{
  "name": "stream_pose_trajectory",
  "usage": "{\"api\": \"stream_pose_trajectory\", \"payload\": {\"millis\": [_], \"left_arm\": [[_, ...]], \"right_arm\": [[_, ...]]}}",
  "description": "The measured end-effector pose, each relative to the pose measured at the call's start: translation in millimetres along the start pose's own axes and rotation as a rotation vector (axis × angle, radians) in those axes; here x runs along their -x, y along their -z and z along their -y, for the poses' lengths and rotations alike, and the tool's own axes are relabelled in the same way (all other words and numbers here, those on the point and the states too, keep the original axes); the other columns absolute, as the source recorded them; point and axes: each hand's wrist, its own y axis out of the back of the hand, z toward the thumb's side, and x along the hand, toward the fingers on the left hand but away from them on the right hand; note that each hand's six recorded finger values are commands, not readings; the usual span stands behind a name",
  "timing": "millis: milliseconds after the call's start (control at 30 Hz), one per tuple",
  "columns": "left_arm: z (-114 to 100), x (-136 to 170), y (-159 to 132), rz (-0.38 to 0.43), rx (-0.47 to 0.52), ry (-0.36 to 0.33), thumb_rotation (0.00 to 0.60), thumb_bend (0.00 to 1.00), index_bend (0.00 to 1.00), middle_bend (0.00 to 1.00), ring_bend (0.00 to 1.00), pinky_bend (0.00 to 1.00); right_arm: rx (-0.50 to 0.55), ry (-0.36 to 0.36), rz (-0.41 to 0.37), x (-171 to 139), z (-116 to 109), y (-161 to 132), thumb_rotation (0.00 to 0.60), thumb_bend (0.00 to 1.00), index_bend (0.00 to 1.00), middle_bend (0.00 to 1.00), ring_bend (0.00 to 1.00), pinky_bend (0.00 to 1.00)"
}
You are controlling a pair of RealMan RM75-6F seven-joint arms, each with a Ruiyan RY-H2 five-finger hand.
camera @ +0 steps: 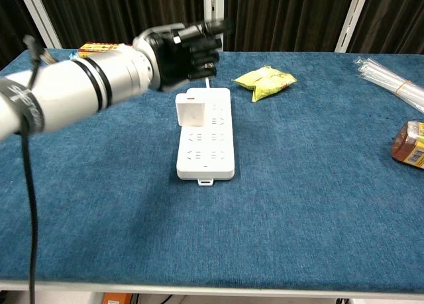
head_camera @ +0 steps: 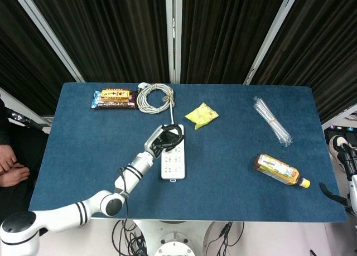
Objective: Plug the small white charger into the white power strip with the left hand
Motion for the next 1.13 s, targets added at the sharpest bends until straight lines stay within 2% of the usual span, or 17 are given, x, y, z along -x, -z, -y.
{"api": "stream_pose_trajectory", "payload": {"millis": [67,100,167,267,367,500,600,667,700,800,900,1000,1133], "left_arm": [[-5,4,-15,0.038,-0.033,0.0,0.6,0.5,0.71,0.78,0.73,0.77],[-10,8,-26,0.062,-0.068,-0.003,0.6,0.49,0.69,0.76,0.7,0.74],[-19,12,-39,0.092,-0.141,-0.014,0.6,0.4,0.62,0.66,0.58,0.61],[-33,21,-54,0.134,-0.304,-0.044,0.6,0.25,0.53,0.57,0.46,0.48],[-53,34,-70,0.177,-0.534,-0.104,0.6,0.16,0.44,0.48,0.37,0.36],[-91,62,-95,0.214,-0.93,-0.247,0.6,0.14,0.31,0.33,0.21,0.18],[-123,93,-110,0.193,-1.221,-0.374,0.6,0.12,0.18,0.19,0.08,0.07],[-142,117,-118,0.154,-1.385,-0.448,0.6,0.1,0.11,0.12,0.03,0.02],[-155,135,-122,0.117,-1.486,-0.494,0.6,0.1,0.09,0.09,0.01,0.01],[-183,189,-129,-0.002,-1.689,-0.602,0.6,0.09,0.07,0.06,0.0,0.0],[-198,247,-124,-0.145,-1.77,-0.654,0.6,0.09,0.08,0.06,0.0,0.0],[-201,293,-108,-0.259,-1.758,-0.672,0.6,0.09,0.08,0.06,0.0,0.0],[-197,334,-91,-0.317,-1.716,-0.699,0.6,0.09,0.09,0.06,0.0,0.0]], "right_arm": [[0.0,-0.003,-0.003,1,0,0,0.6,0.11,0.0,0.02,0.0,0.0],[-0.001,-0.006,-0.006,1,0,0,0.6,0.11,0.0,0.02,0.0,0.0],[-0.004,-0.016,-0.012,3,1,-1,0.6,0.11,0.0,0.02,0.0,0.0],[-0.011,-0.032,-0.02,7,2,-1,0.6,0.12,0.0,0.02,0.0,0.0],[-0.01,-0.042,-0.028,11,3,1,0.6,0.12,0.0,0.01,0.0,0.0],[-0.024,-0.034,-0.051,13,3,1,0.6,0.12,0.0,0.0,0.0,0.0],[-0.023,-0.04,-0.073,15,5,-1,0.6,0.1,0.0,0.0,0.0,0.0],[-0.013,-0.046,-0.083,16,7,-2,0.6,0.05,0.0,0.0,0.0,0.0],[-0.01,-0.048,-0.088,16,7,-3,0.6,0.04,0.0,0.0,0.0,0.0],[-0.017,-0.056,-0.096,18,8,-2,0.6,0.03,0.0,0.0,0.0,0.0],[-0.021,-0.068,-0.096,19,10,0,0.6,0.03,0.0,0.0,0.0,0.0],[-0.02,-0.088,-0.101,19,15,1,0.6,0.03,0.0,0.0,0.0,0.0],[-0.021,-0.107,-0.118,18,21,-1,0.6,0.03,0.0,0.0,0.0,0.0]]}}
